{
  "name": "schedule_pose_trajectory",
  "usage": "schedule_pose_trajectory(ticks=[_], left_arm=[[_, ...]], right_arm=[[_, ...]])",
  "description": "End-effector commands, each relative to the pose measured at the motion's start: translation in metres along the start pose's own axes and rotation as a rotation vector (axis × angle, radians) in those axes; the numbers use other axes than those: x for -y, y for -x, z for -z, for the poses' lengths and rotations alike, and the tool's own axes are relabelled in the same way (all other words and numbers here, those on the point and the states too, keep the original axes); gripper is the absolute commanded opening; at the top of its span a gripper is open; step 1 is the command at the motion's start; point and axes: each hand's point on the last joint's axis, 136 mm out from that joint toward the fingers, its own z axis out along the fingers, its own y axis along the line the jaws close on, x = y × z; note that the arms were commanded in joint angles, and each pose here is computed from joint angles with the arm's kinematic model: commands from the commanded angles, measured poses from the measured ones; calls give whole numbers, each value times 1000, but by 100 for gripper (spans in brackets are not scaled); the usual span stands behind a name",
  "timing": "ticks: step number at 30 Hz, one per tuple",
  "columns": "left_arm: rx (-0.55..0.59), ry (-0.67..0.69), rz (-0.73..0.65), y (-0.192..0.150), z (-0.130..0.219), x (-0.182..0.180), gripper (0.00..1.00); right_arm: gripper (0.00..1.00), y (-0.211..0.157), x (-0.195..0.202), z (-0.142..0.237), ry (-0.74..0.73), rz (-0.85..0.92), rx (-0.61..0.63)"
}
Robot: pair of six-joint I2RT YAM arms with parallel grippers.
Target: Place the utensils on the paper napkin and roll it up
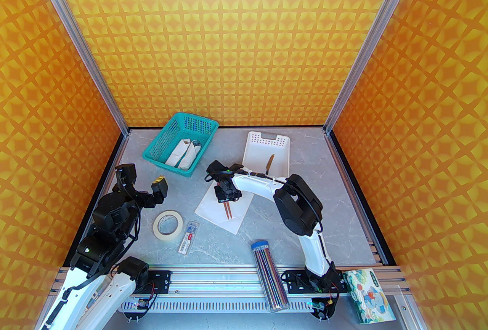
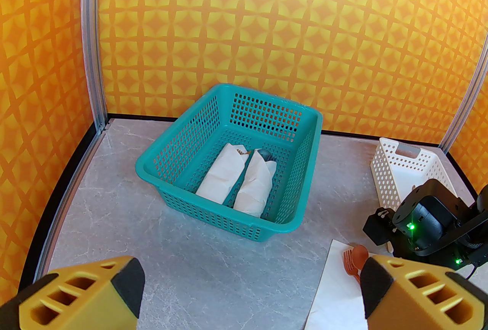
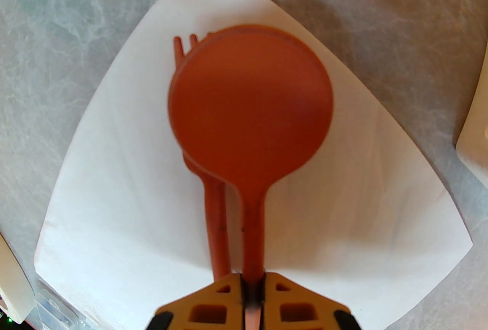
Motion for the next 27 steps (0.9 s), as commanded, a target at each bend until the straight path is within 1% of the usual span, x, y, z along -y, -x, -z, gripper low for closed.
schedule_pose_trajectory(ticks=[1,8,27], left_arm=[[25,12,8,11,3,-2,99],[23,13,9,10,3,-2,99],[26,13,17,11,6,-3,99]], right_arm=[[12,-1,4,-8,-29,-2,-6],[13,-1,4,-9,-30,-3,-8],[16,10,1,16,-14,13,34]])
